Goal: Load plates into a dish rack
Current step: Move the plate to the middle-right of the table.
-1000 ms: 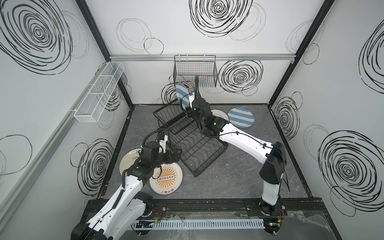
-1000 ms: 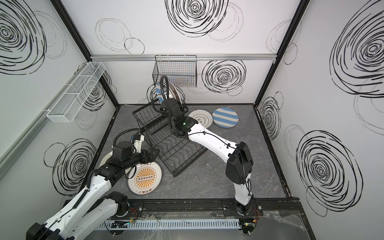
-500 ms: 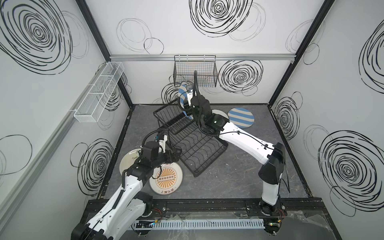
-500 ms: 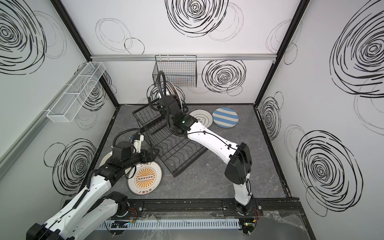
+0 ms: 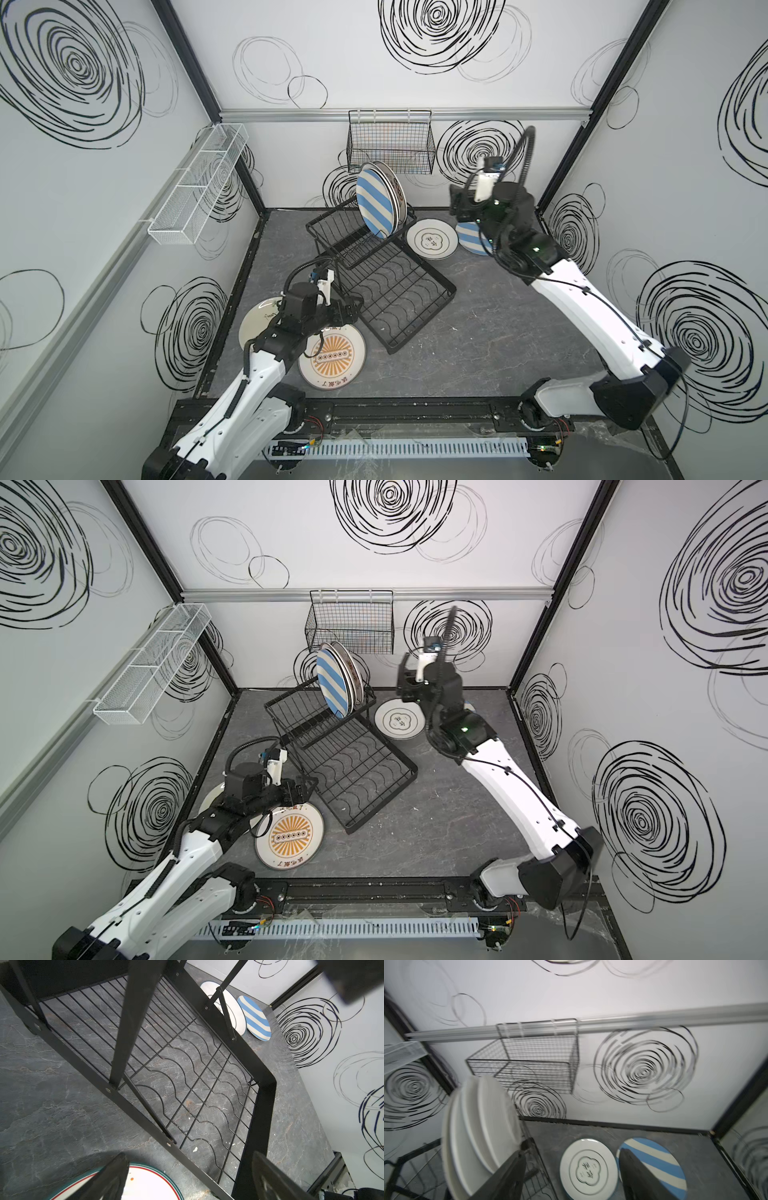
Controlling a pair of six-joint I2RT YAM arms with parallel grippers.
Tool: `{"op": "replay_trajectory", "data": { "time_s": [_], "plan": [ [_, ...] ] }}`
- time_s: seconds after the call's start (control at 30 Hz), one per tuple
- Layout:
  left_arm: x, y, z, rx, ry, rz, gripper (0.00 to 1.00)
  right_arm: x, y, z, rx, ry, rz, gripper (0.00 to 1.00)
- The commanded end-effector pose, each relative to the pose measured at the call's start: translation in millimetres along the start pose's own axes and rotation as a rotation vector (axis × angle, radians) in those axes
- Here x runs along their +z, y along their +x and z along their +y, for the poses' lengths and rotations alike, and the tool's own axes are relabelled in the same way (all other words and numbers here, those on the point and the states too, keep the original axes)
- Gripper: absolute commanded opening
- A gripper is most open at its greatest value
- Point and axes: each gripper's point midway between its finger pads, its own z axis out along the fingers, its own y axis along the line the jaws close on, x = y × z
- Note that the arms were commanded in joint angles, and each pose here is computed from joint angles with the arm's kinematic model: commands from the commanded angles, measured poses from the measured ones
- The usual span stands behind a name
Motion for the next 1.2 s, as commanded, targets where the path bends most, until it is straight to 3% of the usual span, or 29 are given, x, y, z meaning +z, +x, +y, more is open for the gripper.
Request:
{"op": "replay_trajectory", "data": {
  "time_s": [0.0, 0.17, 0.37, 0.57, 0.7, 0.83, 1.0, 1.17],
  "plan": [
    [-1.8, -7.2, -6.9, 0.034, 0.011, -0.028, 0.96, 7.4, 54.2, -43.9, 0.197, -0.051, 0.137, 0.76],
    [-0.3, -1.7, -15.3, 0.059, 0.029, -0.024, 0.96, 17.3, 134.7, -125.9, 0.471, -0.049, 0.219, 0.76],
    [0.8, 1.5, -17.1, 0.065, 0.035, -0.02, 0.96, 44.7, 205.6, -194.9, 0.608, 0.064, 0.307, 0.76],
    [2.9, 2.6, -19.2, 0.069, 0.052, -0.019, 0.96, 106.5, 219.6, -218.8, 0.429, 0.186, 0.416, 0.72],
    [0.9, 1.7, -18.9, 0.069, 0.049, -0.025, 0.96, 159.5, 230.7, -229.6, 0.472, 0.141, 0.493, 0.59],
    [-1.6, -0.1, -21.0, 0.071, 0.06, -0.039, 0.96, 202.5, 242.8, -232.0, 0.454, 0.138, 0.539, 0.56],
    [-1.8, -1.1, -22.5, 0.074, 0.064, -0.036, 0.96, 229.2, 262.0, -228.4, 0.447, 0.12, 0.592, 0.57],
    [-3.5, -3.0, -23.8, 0.085, 0.066, -0.044, 0.96, 232.5, 284.1, -228.1, 0.397, 0.158, 0.648, 0.6]
  ]
}}
